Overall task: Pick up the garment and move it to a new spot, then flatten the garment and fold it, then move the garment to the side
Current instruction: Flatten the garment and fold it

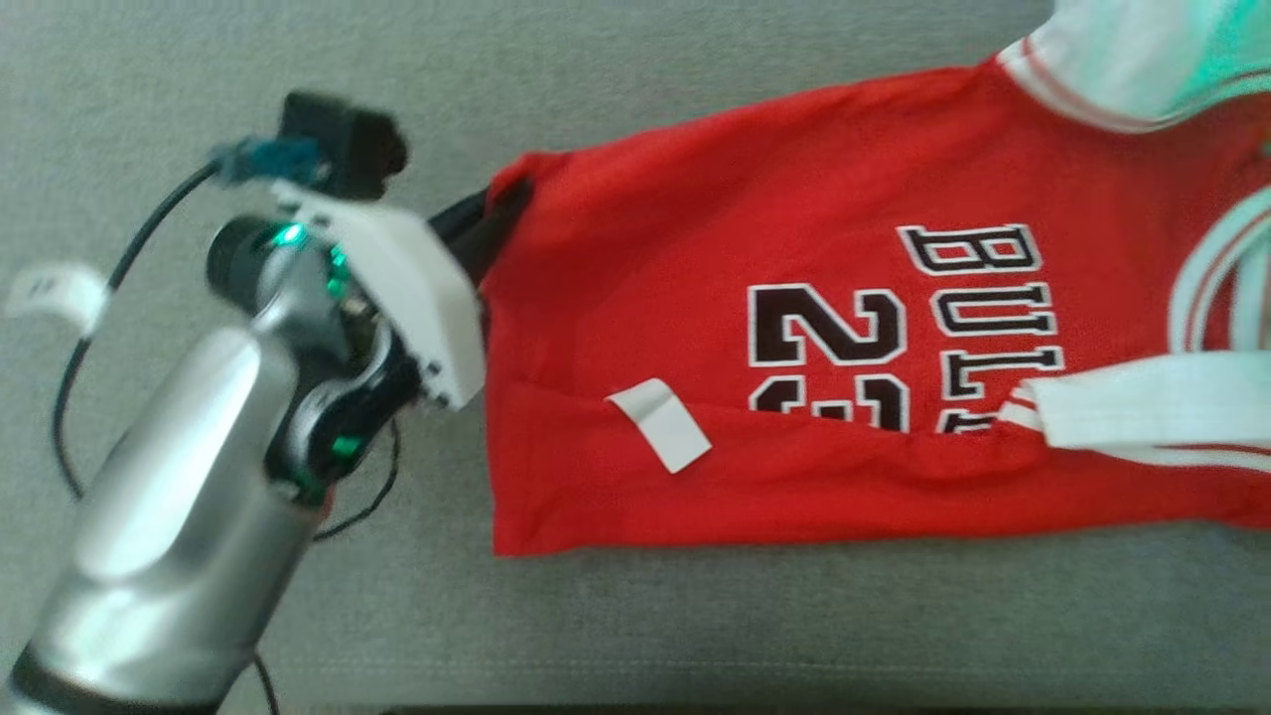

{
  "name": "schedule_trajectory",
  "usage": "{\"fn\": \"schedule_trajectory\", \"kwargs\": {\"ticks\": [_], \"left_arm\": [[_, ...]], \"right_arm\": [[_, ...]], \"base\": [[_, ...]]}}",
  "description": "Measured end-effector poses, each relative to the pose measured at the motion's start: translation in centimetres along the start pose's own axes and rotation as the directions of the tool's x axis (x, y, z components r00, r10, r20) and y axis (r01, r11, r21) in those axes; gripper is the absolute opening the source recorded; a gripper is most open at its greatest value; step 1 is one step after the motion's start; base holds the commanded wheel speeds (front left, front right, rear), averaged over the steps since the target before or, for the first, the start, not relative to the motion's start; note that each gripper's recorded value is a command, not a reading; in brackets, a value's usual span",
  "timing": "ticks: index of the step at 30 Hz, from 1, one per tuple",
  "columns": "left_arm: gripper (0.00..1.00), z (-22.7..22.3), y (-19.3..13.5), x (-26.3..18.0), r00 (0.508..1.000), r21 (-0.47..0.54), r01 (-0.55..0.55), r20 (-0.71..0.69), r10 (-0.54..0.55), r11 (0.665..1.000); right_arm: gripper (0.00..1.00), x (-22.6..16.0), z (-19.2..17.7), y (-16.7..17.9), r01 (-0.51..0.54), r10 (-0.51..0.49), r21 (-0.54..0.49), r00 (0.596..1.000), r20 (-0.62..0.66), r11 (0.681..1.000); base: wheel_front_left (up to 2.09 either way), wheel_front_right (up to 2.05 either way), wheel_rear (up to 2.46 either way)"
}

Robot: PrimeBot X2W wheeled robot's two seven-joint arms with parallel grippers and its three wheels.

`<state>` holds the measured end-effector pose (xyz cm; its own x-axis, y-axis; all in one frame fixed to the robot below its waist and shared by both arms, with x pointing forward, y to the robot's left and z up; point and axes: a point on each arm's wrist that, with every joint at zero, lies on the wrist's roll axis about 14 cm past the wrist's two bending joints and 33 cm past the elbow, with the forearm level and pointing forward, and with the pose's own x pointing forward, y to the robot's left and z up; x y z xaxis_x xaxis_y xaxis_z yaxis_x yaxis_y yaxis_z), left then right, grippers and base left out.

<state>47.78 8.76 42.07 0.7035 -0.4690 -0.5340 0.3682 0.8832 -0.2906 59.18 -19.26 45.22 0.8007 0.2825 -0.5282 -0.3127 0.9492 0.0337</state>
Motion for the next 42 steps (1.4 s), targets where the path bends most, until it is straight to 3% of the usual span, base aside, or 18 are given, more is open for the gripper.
{"fn": "schedule_trajectory", "kwargs": {"ticks": [7,16,17,18,19,20,21,26,30,31,36,42], "left_arm": [[0.0,-0.4,-1.2,-2.9,0.999,-0.039,0.011,0.05,-0.009,0.999],[0.0,-4.6,-4.1,-6.2,0.999,-0.115,0.046,-0.013,-0.047,0.992],[0.25,-4.8,-4.3,-6.3,0.999,-0.118,0.049,-0.01,-0.051,0.992],[0.35,-5.0,-4.5,-6.4,0.998,-0.118,0.052,-0.011,-0.054,0.992],[0.42,-5.1,-4.5,-6.5,0.999,-0.118,0.052,-0.01,-0.053,0.992],[0.74,-5.2,-4.5,-6.5,0.999,-0.122,0.046,-0.01,-0.048,0.991],[1.0,-5.5,-4.3,-6.6,0.999,-0.13,0.035,-0.014,-0.037,0.991],[1.0,-6.9,-2.5,-7.1,0.998,-0.113,-0.061,-0.004,0.06,0.992],[1.0,-4.0,-2.0,-7.4,0.969,-0.15,-0.113,0.203,0.143,0.982],[1.0,-2.6,-1.8,-7.7,0.937,-0.158,-0.135,0.302,0.178,0.978],[1.0,-2.1,-1.1,-8.3,0.873,-0.129,-0.203,0.424,0.239,0.971],[1.0,-2.8,-1.7,-8.7,0.835,-0.082,-0.245,0.489,0.253,0.966]], "right_arm": [[0.0,-5.9,-6.3,1.2,-0.019,0.022,0.036,0.996,-0.085,0.999],[0.0,-13.2,-13.5,2.8,0.014,0.016,0.141,0.978,-0.208,0.99],[0.0,-13.6,-14.1,2.8,0.022,0.012,0.151,0.975,-0.222,0.988],[0.02,-13.9,-14.7,2.9,0.024,0.014,0.152,0.97,-0.244,0.988],[0.18,-14.3,-15.3,3.1,0.024,0.017,0.154,0.965,-0.262,0.988],[0.7,-14.5,-15.6,3.1,0.031,0.013,0.16,0.963,-0.268,0.987],[1.0,-14.7,-15.8,2.8,0.046,-0.001,0.158,0.962,-0.273,0.986],[1.0,-15.4,-15.1,1.4,0.101,-0.057,0.153,0.962,-0.266,0.983],[1.0,-15.4,-13.7,-0.2,0.174,-0.129,0.211,0.969,-0.209,0.962],[1.0,-15.1,-13.4,-0.7,0.205,-0.158,0.239,0.966,-0.204,0.949],[1.0,-13.5,-15.2,0.3,0.222,-0.14,0.264,0.945,-0.297,0.939],[1.0,-12.5,-18.7,1.4,0.23,-0.096,0.25,0.886,-0.454,0.941]], "base": [[0.0,0.0,0.0],[0.0,0.0,0.0],[0.0,0.0,0.0],[0.0,0.0,0.0],[0.0,0.0,0.0],[0.0,0.0,0.0],[0.0,0.0,0.0],[0.0,0.0,0.0],[0.0,0.0,0.0],[0.0,0.0,0.0],[0.0,0.0,0.0],[0.0,0.0,0.0]]}}
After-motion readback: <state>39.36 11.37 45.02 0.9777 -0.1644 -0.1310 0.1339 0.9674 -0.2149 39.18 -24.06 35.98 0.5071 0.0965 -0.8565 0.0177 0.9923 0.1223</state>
